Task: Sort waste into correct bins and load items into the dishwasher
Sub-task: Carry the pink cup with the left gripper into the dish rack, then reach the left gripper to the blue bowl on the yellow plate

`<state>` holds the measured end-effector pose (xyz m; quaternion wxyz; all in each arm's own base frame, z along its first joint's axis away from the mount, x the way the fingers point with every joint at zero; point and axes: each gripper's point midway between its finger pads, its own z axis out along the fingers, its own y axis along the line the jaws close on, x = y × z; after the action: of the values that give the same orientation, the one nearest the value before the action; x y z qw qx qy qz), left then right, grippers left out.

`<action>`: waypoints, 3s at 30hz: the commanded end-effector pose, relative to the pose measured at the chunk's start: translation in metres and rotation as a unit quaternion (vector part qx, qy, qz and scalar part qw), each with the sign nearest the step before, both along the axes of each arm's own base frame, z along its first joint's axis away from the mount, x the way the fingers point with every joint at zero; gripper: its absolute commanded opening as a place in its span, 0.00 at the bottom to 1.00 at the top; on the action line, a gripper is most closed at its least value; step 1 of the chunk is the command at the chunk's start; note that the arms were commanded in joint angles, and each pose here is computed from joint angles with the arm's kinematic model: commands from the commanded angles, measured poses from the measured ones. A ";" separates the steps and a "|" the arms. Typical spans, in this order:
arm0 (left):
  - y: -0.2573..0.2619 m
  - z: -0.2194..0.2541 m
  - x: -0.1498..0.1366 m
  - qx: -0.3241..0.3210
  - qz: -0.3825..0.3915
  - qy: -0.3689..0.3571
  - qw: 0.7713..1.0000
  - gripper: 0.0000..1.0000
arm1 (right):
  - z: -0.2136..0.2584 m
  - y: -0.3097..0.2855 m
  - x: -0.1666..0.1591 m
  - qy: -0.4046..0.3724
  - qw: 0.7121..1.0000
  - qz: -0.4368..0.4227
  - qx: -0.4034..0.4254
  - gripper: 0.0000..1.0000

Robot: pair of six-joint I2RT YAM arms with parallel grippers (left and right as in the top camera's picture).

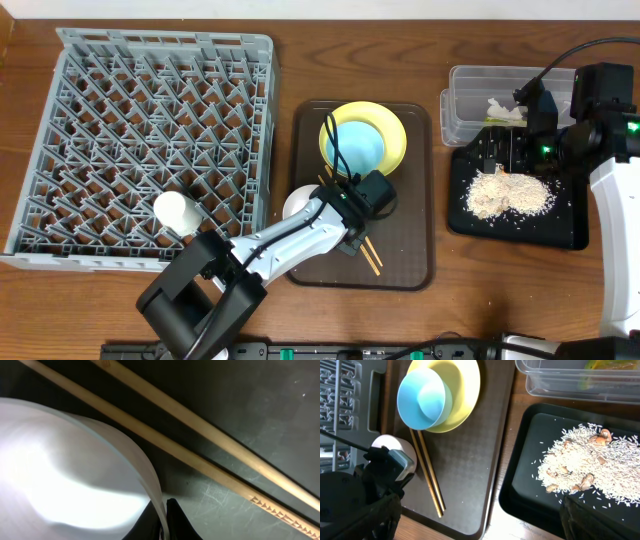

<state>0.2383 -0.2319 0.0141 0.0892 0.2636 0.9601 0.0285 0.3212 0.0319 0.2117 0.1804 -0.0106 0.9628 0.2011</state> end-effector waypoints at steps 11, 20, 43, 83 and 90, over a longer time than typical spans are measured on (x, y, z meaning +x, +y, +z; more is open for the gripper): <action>0.016 0.084 0.032 0.033 0.018 -0.103 0.994 0.08 | 0.007 -0.001 0.000 -0.011 1.000 -0.001 0.000 0.99; 0.047 0.158 0.050 -0.030 0.048 -0.181 0.982 0.07 | 0.007 -0.001 0.001 -0.011 1.000 -0.001 0.000 0.99; 0.150 0.222 0.100 -0.537 0.127 -0.043 0.833 0.08 | 0.007 -0.001 0.000 -0.009 1.000 -0.001 0.000 0.99; 0.305 0.140 0.123 -0.547 0.374 -0.032 0.748 0.77 | 0.006 -0.001 -0.003 -0.002 1.000 -0.001 0.001 0.99; 0.297 0.193 0.121 -0.440 0.338 -0.142 0.820 0.89 | 0.006 -0.001 -0.003 -0.002 1.000 -0.001 0.001 0.99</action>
<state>0.3621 0.0692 0.1834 0.2847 -0.1689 0.8555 -0.3981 0.3172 0.0324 0.2104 0.1714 -0.0085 0.9642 0.2022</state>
